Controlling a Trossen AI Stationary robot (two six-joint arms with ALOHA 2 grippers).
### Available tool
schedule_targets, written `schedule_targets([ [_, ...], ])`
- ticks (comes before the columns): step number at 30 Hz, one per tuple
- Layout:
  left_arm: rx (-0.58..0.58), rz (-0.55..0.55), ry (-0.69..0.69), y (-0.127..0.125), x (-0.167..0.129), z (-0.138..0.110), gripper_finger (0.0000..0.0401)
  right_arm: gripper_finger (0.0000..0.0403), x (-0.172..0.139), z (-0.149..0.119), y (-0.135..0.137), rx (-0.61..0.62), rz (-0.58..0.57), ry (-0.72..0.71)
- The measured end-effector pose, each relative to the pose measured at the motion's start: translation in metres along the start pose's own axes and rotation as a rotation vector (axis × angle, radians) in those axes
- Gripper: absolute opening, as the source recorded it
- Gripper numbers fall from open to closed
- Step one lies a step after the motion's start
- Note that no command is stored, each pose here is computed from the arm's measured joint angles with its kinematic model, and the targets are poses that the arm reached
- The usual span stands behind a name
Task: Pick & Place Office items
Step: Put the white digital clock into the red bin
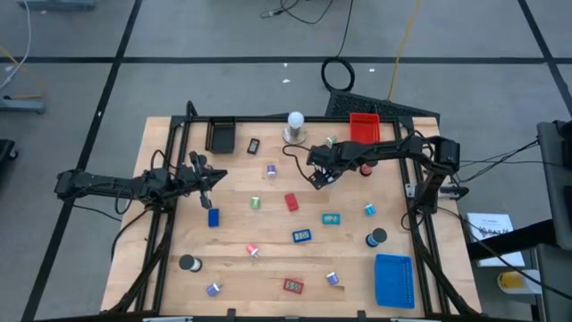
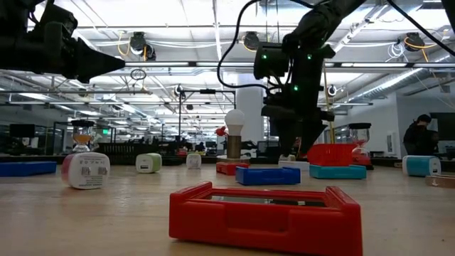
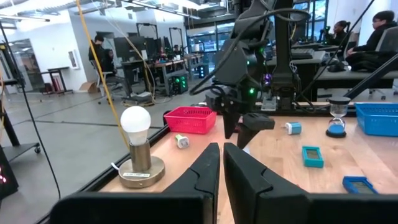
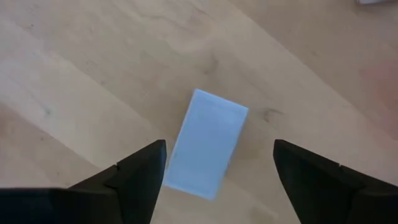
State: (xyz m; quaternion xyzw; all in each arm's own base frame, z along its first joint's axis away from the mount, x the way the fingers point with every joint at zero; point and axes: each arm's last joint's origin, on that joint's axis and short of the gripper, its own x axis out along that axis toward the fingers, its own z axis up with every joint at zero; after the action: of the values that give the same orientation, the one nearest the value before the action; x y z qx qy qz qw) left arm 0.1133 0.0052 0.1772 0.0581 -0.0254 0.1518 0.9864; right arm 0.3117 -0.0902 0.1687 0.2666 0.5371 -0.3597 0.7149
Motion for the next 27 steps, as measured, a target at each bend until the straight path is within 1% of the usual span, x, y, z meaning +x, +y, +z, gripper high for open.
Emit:
schedule_targets([
  [4,0.017,0.001,0.000,0.000,0.000,0.000,0.0031,0.0284,0.003,0.000,-0.004,0.005,-0.002,0.003],
  [9,0.024,0.001,0.000,0.000,0.000,0.000,0.0031,0.0273,0.003,0.004,0.000,0.009,0.049,-0.029],
  [14,0.032,0.001,-0.001,0.000,0.000,0.000,0.0031,0.0252,0.004,0.005,-0.002,0.016,0.047,-0.028],
  [20,0.046,0.002,-0.003,0.000,0.000,0.000,0.0031,0.0240,0.018,-0.005,-0.006,0.031,0.086,-0.012],
  [24,0.044,0.004,-0.012,0.000,0.000,0.001,0.0031,0.0237,0.024,-0.010,-0.011,0.035,0.084,0.002],
  [27,0.037,0.004,-0.011,0.000,0.000,0.001,0.0031,0.0219,0.027,-0.012,-0.012,0.026,0.083,-0.012],
])
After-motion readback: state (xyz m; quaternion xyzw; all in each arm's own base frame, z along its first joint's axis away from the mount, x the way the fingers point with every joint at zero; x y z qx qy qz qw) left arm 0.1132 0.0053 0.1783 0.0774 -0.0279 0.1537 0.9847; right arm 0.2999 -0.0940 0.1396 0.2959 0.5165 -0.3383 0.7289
